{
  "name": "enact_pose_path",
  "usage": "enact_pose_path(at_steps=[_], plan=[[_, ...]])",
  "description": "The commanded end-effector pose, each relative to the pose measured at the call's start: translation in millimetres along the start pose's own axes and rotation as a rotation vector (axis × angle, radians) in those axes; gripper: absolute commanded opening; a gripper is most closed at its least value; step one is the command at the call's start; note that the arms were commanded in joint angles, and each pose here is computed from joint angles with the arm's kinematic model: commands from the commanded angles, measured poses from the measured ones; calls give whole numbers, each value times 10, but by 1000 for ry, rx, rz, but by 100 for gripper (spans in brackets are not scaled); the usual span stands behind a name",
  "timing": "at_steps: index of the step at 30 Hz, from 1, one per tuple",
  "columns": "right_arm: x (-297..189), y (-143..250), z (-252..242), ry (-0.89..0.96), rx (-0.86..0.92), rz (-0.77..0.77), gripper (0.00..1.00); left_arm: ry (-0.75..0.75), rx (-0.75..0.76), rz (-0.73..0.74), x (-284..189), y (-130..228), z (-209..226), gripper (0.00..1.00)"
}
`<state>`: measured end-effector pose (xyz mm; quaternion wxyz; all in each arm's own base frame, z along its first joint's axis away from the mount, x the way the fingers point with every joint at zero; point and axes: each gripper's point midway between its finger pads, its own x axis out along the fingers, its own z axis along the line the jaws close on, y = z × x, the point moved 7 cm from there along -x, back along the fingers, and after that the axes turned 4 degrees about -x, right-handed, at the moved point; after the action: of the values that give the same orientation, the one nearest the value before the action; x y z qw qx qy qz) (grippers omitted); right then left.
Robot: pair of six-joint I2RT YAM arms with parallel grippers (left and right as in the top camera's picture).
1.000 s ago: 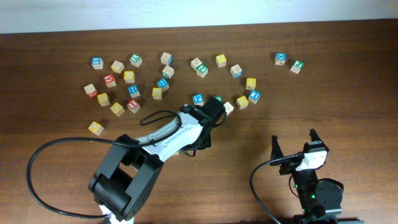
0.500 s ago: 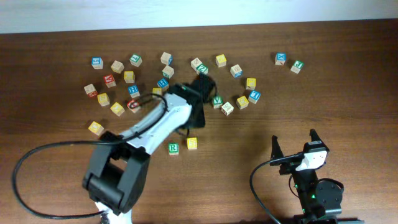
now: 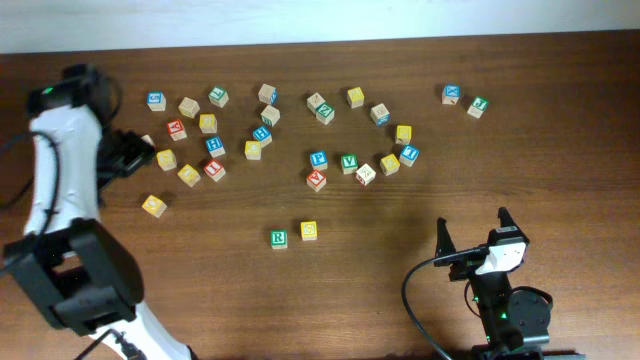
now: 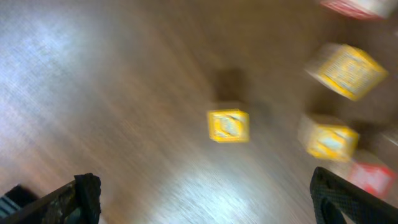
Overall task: Spell out RSS
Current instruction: 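Reach the left gripper to a second yellow S block and grasp it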
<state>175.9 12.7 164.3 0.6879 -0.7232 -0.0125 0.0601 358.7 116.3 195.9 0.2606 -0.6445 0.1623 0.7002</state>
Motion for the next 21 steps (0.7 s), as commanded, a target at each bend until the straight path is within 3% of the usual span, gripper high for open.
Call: enact_pose_path(at_steps=[1,7,11,13,18,20,21], plan=[[0,23,-12,8,-3,4,98,71,-95,136,262,-46,238,99],[0,23,-12,8,-3,4,98,105,-112,128,349,-96,236,99],[0,23,-12,8,-3,4,98,305,109,-61,289,-313,-234,99],[0,23,-12,8,-3,4,98,282,238,-104,318,-240,-429,100],[0,23,-12,8,-3,4,98,193,289,-130,741,-229,-719,95],[0,23,-12,8,-3,4,98,160,288,-146,931,-285,-768,78],[0,23,-12,8,-3,4,98,140,286,-152,992,-301,-768,75]])
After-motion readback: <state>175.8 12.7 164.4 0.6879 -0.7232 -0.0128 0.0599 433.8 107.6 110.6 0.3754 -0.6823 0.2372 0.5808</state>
